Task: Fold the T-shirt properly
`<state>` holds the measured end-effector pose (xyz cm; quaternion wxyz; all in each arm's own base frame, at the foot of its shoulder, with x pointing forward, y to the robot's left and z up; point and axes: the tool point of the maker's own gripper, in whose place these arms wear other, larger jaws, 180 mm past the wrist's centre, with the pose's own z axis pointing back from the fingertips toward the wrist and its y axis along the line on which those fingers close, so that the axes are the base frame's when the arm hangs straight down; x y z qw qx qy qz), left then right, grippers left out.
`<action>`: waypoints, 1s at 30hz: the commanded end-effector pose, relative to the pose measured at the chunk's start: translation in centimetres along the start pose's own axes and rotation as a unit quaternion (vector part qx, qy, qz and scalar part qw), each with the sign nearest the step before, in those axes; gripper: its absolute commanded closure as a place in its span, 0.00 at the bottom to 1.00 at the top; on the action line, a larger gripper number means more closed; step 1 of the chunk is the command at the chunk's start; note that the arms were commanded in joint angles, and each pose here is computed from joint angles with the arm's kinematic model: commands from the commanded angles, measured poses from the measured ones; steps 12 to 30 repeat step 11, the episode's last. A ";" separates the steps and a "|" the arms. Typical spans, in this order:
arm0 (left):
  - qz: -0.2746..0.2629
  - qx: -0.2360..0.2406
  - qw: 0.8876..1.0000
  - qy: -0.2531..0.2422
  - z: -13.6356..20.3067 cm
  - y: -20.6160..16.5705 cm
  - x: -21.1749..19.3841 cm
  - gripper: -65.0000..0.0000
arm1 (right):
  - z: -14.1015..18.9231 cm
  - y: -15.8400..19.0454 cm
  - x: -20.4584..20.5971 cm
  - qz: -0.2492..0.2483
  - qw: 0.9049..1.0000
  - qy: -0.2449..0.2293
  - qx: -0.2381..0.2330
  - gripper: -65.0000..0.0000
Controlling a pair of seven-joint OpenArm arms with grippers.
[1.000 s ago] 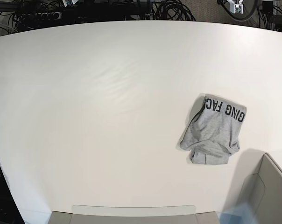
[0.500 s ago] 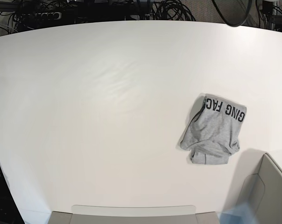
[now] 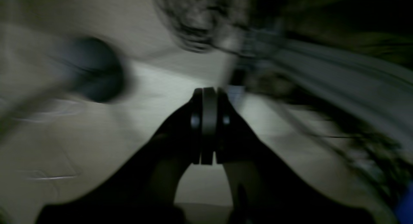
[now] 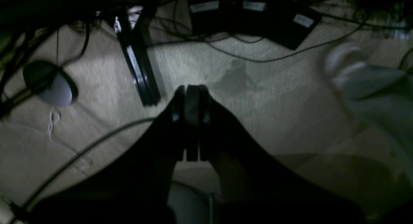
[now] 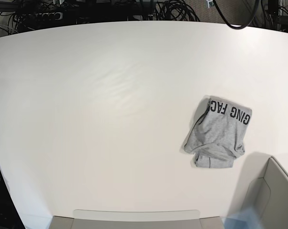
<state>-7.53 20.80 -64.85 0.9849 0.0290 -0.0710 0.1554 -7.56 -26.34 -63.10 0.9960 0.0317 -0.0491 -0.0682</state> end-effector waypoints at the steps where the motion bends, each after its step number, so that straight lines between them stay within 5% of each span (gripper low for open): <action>1: -0.015 0.008 1.000 0.014 0.1 0.5 -0.6 1.00 | 0.1 -1.9 2.3 0.011 0.999 -0.028 -0.034 1.00; 5: -0.045 0.035 0.998 0.042 -0.2 1.0 -0.7 1.00 | 0.3 -5.1 3.4 0.061 0.988 -0.030 -0.136 1.00; 10: -0.045 0.036 0.998 0.037 -0.4 0.7 -0.1 0.97 | 0.5 -6.1 5.7 0.151 0.964 -0.037 -0.218 1.00; 30: -0.045 0.036 0.998 0.038 -0.4 0.7 -0.1 0.97 | 0.5 -6.0 6.2 0.159 0.961 -0.041 -0.224 1.00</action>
